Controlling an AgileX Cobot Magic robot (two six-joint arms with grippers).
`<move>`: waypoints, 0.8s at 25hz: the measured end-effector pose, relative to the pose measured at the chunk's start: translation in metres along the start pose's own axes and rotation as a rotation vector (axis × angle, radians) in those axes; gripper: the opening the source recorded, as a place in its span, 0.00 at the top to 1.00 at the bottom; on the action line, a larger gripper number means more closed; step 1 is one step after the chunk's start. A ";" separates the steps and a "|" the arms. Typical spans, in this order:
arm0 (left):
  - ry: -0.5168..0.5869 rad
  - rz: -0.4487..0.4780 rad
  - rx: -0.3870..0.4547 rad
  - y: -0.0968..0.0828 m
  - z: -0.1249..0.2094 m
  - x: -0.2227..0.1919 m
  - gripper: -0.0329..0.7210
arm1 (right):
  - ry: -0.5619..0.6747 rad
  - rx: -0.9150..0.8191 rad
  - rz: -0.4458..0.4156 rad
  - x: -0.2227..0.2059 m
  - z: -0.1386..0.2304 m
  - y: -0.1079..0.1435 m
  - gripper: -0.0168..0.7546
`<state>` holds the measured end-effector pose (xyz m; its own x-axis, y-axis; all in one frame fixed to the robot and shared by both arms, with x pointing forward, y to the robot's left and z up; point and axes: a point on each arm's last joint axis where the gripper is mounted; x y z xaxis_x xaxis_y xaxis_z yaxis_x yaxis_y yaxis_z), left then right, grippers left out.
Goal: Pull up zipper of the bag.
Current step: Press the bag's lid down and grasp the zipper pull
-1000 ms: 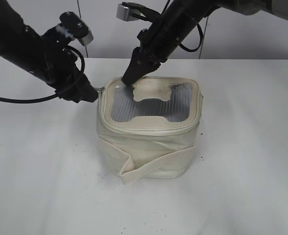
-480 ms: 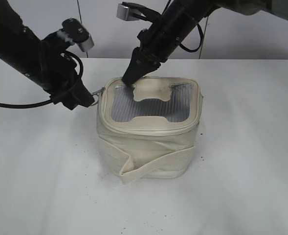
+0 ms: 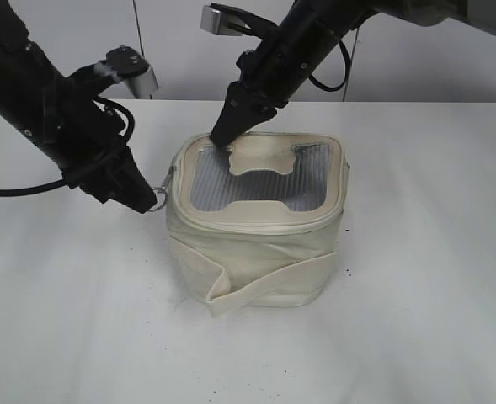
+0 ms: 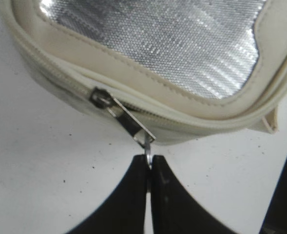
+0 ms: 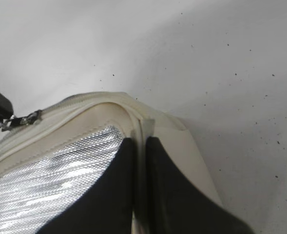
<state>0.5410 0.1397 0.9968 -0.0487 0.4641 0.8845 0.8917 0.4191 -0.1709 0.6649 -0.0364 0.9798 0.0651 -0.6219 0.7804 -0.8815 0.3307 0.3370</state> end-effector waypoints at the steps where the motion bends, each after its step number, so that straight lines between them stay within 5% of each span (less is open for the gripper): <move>1: 0.007 0.013 0.011 -0.002 0.001 0.001 0.96 | 0.000 -0.001 0.000 0.000 0.000 0.000 0.93; 11: 0.086 0.193 0.099 -0.022 0.004 0.004 0.96 | 0.001 -0.005 0.006 0.001 -0.001 0.000 0.93; 20: 0.155 0.231 0.167 -0.049 -0.007 -0.006 0.96 | 0.003 -0.012 0.007 0.001 0.000 0.000 0.93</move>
<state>0.5005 0.1106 1.0026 0.2271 0.4429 0.8673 0.7845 0.4445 -0.4324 0.6654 -0.0368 0.9805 0.0601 -0.6175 0.7843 -0.8762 0.3437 0.3378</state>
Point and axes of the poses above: a point on each arm's last joint axis where the gripper is mounted, x pointing back along that axis away from the gripper, y along the wrist's bending axis when the last joint is at zero, z = x × y, and after that the axes turned 2 degrees about x, right-handed
